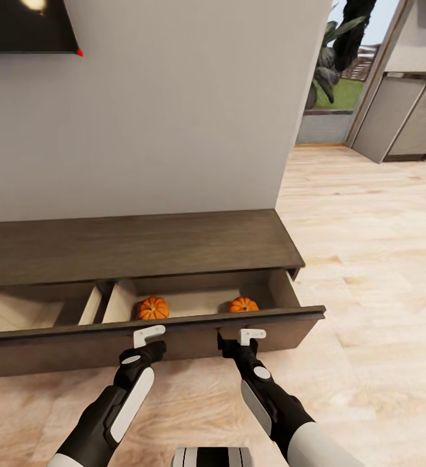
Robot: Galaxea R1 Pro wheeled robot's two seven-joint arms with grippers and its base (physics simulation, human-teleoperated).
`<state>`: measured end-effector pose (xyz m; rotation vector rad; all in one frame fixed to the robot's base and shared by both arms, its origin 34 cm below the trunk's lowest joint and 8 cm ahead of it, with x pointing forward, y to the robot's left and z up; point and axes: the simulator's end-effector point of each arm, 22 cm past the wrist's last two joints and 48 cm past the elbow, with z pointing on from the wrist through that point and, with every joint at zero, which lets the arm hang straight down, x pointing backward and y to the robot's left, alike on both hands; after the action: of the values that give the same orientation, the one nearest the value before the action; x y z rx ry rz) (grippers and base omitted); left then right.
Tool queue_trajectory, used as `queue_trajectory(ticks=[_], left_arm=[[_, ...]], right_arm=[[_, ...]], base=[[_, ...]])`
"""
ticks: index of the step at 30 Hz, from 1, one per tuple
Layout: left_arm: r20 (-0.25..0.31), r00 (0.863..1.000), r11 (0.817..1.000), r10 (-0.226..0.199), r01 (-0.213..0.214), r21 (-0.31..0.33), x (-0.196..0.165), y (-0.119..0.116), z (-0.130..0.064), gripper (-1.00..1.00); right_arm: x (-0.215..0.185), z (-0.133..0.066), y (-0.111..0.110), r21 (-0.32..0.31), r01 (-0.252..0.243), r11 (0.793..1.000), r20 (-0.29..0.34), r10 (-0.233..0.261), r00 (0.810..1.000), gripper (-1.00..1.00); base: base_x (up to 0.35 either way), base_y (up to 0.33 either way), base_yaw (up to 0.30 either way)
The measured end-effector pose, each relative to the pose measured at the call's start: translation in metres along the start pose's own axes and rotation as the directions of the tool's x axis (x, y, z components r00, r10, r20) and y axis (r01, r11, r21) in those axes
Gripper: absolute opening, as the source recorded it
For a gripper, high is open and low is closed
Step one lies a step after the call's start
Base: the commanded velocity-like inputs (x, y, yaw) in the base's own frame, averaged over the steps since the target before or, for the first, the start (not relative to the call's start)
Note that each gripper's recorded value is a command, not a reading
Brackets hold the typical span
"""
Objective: Place each of the two pumpkins and all three candles from the living room inside a cabinet in the living room (use any cabinet), then make sure every cabinet is closed, and position the cauldron so it is next to a table in the living room.
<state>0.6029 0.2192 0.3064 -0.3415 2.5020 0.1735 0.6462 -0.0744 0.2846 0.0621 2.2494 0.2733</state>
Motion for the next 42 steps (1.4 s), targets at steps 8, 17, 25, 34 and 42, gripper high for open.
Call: queue_trajectory(ticks=[8, 17, 25, 34, 42], left_arm=[[0.001, 1.0, 1.0, 0.0, 0.0, 0.0, -0.0003, -0.0001, -0.0001, 1.0], [0.0, 1.0, 1.0, 0.0, 0.0, -0.001, -0.0001, 0.0002, 0.0, 1.0], [0.0, 1.0, 1.0, 0.0, 0.0, -0.002, 0.0, 0.0004, 0.0001, 1.0], [0.001, 1.0, 1.0, -0.001, 0.001, -0.002, -0.0005, 0.0005, -0.0001, 1.0], [0.001, 1.0, 1.0, -0.001, 0.001, -0.001, -0.0006, 0.0002, -0.0002, 1.0]], right_arm=[[0.0, 0.0, 0.0, 0.0, -0.001, 1.0, 0.0, 0.001, 1.0, 1.0], [0.0001, 0.0, -0.0001, 0.0, -0.001, 1.0, -0.001, 0.001, 1.0, 1.0], [0.0001, 0.0001, -0.0001, 0.0, -0.001, 1.0, -0.001, 0.001, 1.0, 1.0], [0.0001, 0.0, -0.0002, 0.001, -0.001, 1.0, 0.0, 0.001, 1.0, 1.0], [-0.0001, 0.0001, -0.0005, 0.001, -0.001, 1.0, 0.0, 0.001, 1.0, 1.0]], base=[[0.173, 0.0, 0.0], [0.166, 0.0, 0.0], [0.124, 0.0, 0.0], [0.123, 0.006, 0.0], [0.149, 0.015, 0.0]])
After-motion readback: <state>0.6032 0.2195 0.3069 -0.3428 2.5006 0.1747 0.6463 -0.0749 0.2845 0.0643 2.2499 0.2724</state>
